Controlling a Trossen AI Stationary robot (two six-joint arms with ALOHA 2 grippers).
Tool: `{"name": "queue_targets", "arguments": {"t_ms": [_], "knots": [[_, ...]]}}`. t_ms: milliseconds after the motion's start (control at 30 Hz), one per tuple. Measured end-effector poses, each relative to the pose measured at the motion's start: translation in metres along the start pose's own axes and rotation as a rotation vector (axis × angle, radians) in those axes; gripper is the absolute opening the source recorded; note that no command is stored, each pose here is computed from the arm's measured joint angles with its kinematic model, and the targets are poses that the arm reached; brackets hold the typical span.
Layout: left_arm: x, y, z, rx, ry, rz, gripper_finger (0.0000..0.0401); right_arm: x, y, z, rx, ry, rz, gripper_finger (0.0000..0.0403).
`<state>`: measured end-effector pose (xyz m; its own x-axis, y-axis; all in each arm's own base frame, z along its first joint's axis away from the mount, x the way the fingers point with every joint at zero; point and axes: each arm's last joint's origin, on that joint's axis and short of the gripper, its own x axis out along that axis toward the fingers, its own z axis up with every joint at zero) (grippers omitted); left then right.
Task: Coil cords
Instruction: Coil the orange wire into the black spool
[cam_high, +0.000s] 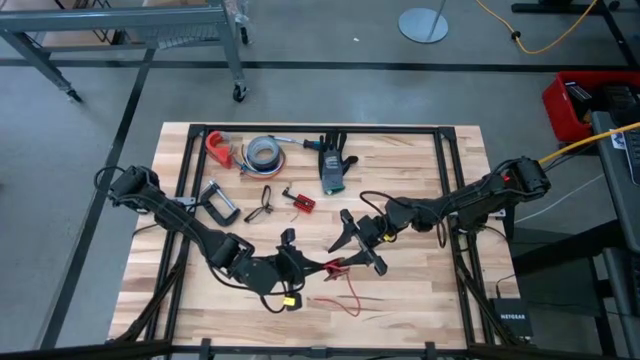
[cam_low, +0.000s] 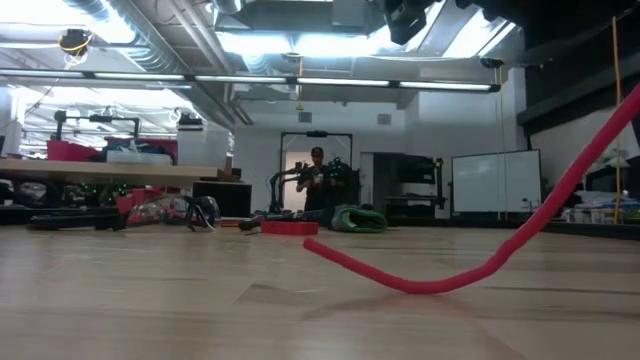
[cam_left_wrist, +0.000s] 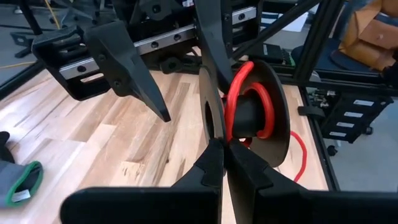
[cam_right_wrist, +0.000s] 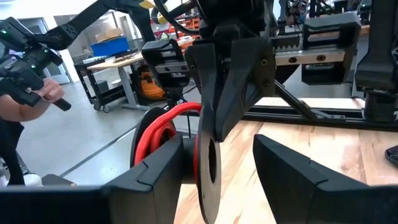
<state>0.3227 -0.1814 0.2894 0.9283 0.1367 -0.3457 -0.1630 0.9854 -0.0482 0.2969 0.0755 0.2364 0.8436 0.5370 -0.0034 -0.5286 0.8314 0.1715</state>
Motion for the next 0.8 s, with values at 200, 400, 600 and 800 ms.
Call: {"name": "queue_targets", "arguments": {"t_ms": [200, 400, 600, 800], "knots": [[0.0001, -0.0006, 0.0013, 0.023, -0.012, -0.005, 0.0, 0.0, -0.0002, -0.0017, 0.006, 0.017, 0.001, 0.0198], [0.0, -0.0014, 0.0038, 0.038, -0.035, -0.012, 0.0, 0.0, 0.0, -0.0018, 0.006, 0.019, 0.009, 0.0198], [0.0, -0.0014, 0.0038, 0.037, -0.036, -0.012, 0.0, 0.0, -0.0003, -0.0017, 0.005, 0.016, -0.002, 0.0198], [0.0, -0.0014, 0.0039, 0.037, -0.036, -0.011, 0.0, 0.0, -0.0002, -0.0016, 0.005, 0.016, -0.002, 0.0167]]}}
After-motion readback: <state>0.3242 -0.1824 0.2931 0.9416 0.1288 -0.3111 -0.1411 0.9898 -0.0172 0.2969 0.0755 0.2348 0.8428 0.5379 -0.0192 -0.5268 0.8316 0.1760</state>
